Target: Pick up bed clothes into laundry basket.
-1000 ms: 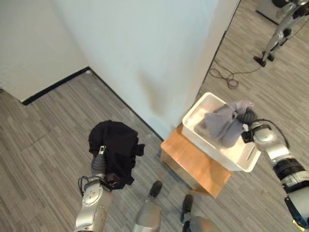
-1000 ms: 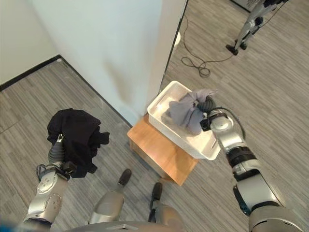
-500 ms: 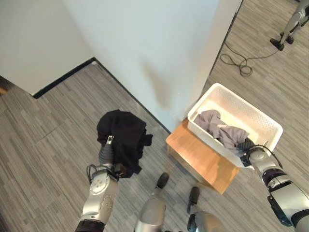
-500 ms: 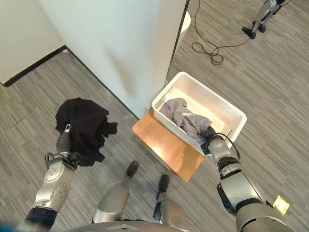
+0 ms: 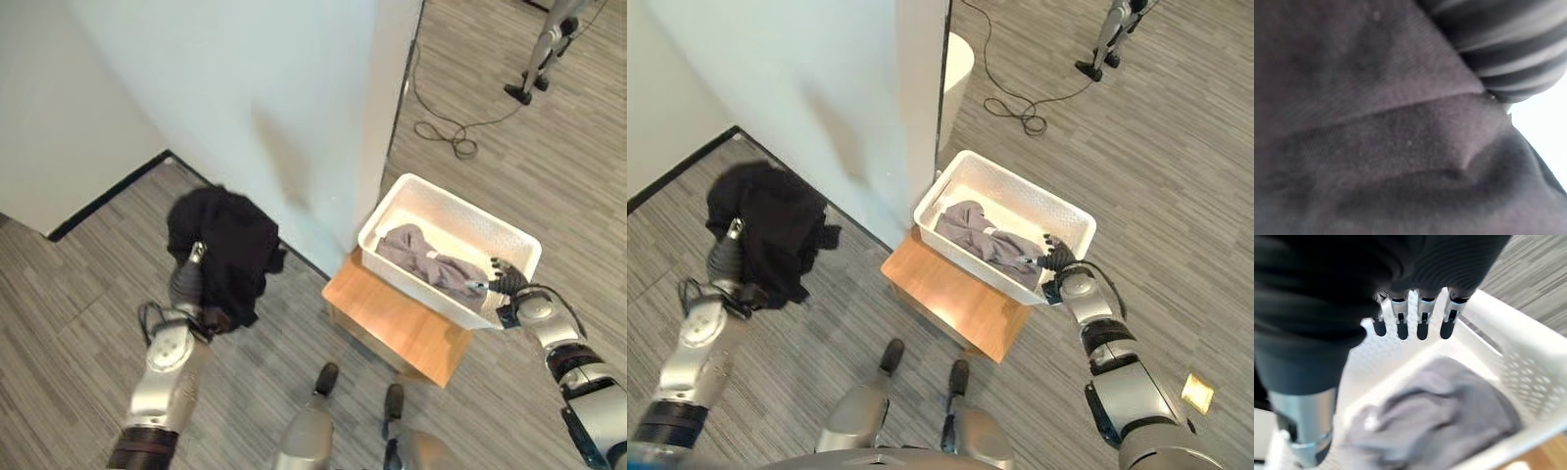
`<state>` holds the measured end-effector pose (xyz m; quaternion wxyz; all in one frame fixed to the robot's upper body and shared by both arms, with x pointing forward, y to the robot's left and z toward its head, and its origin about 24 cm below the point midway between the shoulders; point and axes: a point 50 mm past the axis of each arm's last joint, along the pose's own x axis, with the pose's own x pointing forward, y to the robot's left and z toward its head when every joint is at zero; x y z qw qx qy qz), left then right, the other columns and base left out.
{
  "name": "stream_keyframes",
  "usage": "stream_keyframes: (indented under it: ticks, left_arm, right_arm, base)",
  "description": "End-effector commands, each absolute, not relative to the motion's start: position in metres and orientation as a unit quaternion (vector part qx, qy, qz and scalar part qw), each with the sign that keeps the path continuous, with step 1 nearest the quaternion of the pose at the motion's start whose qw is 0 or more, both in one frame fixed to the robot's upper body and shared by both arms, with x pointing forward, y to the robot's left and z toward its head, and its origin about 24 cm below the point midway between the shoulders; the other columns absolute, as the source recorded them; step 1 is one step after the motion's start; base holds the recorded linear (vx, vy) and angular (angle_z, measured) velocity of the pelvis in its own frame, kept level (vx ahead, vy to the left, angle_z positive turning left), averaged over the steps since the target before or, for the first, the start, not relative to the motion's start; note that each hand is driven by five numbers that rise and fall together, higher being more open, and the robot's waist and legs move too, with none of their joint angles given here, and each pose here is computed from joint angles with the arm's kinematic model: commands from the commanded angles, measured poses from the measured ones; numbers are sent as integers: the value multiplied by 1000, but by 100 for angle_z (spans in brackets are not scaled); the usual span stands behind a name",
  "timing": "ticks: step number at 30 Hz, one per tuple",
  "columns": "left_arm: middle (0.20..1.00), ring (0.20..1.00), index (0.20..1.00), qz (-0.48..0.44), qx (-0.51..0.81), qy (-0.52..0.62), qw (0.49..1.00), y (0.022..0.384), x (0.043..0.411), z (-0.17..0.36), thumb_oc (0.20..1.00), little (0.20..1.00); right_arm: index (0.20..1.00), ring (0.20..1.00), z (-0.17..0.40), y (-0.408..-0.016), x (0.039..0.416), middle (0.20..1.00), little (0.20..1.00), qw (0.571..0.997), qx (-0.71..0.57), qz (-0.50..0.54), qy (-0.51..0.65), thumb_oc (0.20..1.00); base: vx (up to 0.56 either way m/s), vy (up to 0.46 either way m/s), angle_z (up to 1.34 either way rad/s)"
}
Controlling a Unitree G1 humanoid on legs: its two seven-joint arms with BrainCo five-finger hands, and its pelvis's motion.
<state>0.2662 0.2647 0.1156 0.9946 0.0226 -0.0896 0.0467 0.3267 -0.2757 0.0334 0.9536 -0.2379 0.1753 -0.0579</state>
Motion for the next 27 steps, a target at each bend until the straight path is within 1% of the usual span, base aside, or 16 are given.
stream_keyframes:
  ticks: [1, 3, 4, 6, 7, 14, 16, 17, 18, 19, 20, 21, 22, 24, 25, 27]
  left_arm:
    - [200, 200, 200, -91, 68, -142, 983, 240, 276, 156, 200, 200]
    - [200, 200, 200, -112, 86, -147, 979, 238, 277, 165, 200, 200]
    - [200, 200, 200, -138, 101, -153, 973, 232, 279, 175, 200, 200]
    - [200, 200, 200, -161, 111, -163, 967, 224, 283, 185, 200, 200]
    - [200, 200, 200, -184, 112, -164, 963, 212, 289, 189, 200, 200]
    - [200, 200, 200, -229, 101, -146, 957, 189, 303, 190, 200, 200]
    - [200, 200, 200, -229, 135, -145, 953, 180, 317, 195, 200, 200]
    - [200, 200, 200, -229, 135, -145, 953, 180, 318, 195, 200, 200]
    - [200, 200, 200, -220, 160, -155, 950, 181, 322, 202, 200, 200]
    - [200, 200, 200, -188, 184, -186, 947, 184, 332, 220, 200, 200]
    - [200, 200, 200, -189, 184, -186, 946, 184, 332, 220, 200, 200]
    - [200, 200, 200, -153, 159, -178, 959, 188, 347, 218, 200, 200]
    - [200, 200, 200, -154, 159, -178, 959, 188, 348, 219, 200, 200]
    - [200, 200, 200, -105, 189, -180, 960, 196, 368, 234, 200, 200]
    - [200, 200, 200, -105, 190, -180, 959, 196, 368, 234, 200, 200]
    - [200, 200, 200, -62, 195, -177, 963, 208, 380, 246, 200, 200]
  right_arm:
    - [1000, 1000, 44, -282, 317, 1000, 1000, 963, -226, -48, 137, 1000]
    - [1000, 1000, 40, -282, 309, 1000, 1000, 966, -216, -45, 136, 1000]
    - [1000, 1000, 42, -280, 298, 1000, 1000, 971, -207, -34, 117, 1000]
    - [1000, 1000, 41, -280, 281, 1000, 1000, 979, -173, -44, 97, 1000]
    - [1000, 1000, 38, -281, 267, 1000, 1000, 985, -138, -60, 87, 1000]
    - [1000, 1000, 35, -272, 242, 1000, 1000, 992, -70, -88, 62, 1000]
    - [1000, 1000, 37, -270, 231, 1000, 1000, 993, -36, -105, 45, 1000]
    - [1000, 1000, 37, -271, 231, 1000, 1000, 993, -36, -106, 45, 1000]
    - [1000, 1000, 37, -269, 227, 1000, 1000, 993, -25, -106, 41, 1000]
    - [1000, 1000, 38, -265, 221, 1000, 1000, 994, -15, -104, 32, 1000]
    - [1000, 1000, 38, -265, 220, 1000, 1000, 994, -14, -105, 32, 1000]
    - [1000, 1000, 33, -256, 218, 1000, 1000, 996, 1, -85, 41, 1000]
    - [1000, 1000, 33, -257, 218, 1000, 1000, 996, 1, -85, 40, 1000]
    - [1000, 1000, 26, -237, 215, 1000, 1000, 998, 25, -21, 55, 1000]
    - [1000, 1000, 26, -237, 215, 1000, 1000, 998, 26, -21, 55, 1000]
    - [1000, 1000, 19, -223, 211, 1000, 1000, 996, 30, 21, 76, 1000]
  base:
    - [29, -3, -4]
    - [44, -20, -9]
    - [66, -40, -20]
    - [60, -35, -14]
    - [45, -23, -13]
    - [29, -9, -17]
    - [42, 12, -17]
    - [24, 6, -19]
    - [34, 6, -29]
    - [34, 6, -26]
    - [34, 16, -18]
    - [10, 10, -13]
    - [17, 9, -18]
    - [-1, -1, -29]
    - [-12, -3, -35]
    - [-2, -8, -33]
